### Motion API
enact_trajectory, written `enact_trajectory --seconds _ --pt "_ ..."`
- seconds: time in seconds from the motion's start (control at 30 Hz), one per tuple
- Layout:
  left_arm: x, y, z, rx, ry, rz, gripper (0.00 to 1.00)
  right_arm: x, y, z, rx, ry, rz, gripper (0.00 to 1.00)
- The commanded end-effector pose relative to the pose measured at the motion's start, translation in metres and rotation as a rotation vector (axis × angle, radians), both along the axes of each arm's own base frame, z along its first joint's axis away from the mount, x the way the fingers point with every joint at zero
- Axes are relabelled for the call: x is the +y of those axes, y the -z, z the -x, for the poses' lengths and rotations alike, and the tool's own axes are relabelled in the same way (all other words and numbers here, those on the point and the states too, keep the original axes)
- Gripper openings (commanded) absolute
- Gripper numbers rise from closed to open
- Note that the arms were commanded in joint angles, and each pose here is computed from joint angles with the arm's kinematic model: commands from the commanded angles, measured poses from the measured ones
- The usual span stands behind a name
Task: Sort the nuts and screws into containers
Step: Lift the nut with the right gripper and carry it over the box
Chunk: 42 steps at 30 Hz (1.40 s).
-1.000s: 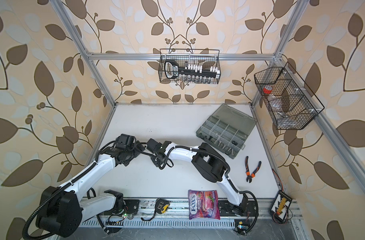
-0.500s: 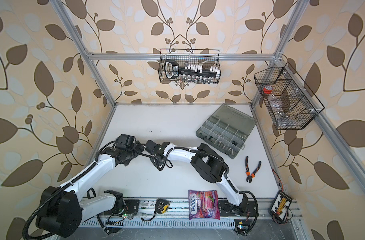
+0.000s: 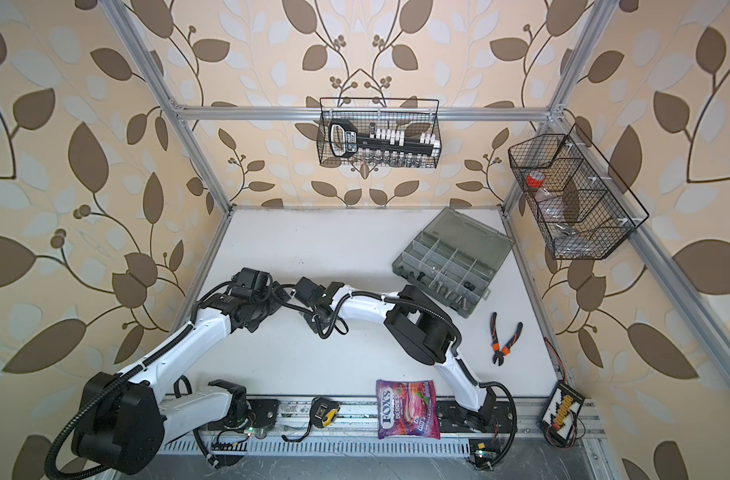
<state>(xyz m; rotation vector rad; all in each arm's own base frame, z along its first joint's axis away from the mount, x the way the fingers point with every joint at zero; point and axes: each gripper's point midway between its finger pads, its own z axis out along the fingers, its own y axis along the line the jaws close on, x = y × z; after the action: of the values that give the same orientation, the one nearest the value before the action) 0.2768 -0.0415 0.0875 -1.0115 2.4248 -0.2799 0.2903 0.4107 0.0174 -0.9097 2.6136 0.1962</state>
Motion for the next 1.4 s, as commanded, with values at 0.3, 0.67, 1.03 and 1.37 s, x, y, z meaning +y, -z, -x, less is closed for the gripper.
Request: enact_trajectory --seconds 0.3,0.67,1.03,1.37 --pt "-0.002 -0.006 -0.007 -0.017 0.013 -0.017 0.99 -0.065 0.024 -0.009 0.084 0.11 0.107 0.15" --pt "-0.005 -0.005 -0.01 -0.01 0.031 -0.01 0.99 -0.098 -0.017 -0.043 0.012 0.203 0.06 0.04" --pt "-0.007 -0.007 -0.012 -0.015 0.042 -0.006 0.99 -0.165 -0.071 -0.093 -0.084 0.368 -0.001 0.02" --pt "-0.007 -0.01 -0.013 -0.016 0.044 -0.005 0.99 -0.256 -0.099 -0.127 -0.14 0.561 -0.036 0.02"
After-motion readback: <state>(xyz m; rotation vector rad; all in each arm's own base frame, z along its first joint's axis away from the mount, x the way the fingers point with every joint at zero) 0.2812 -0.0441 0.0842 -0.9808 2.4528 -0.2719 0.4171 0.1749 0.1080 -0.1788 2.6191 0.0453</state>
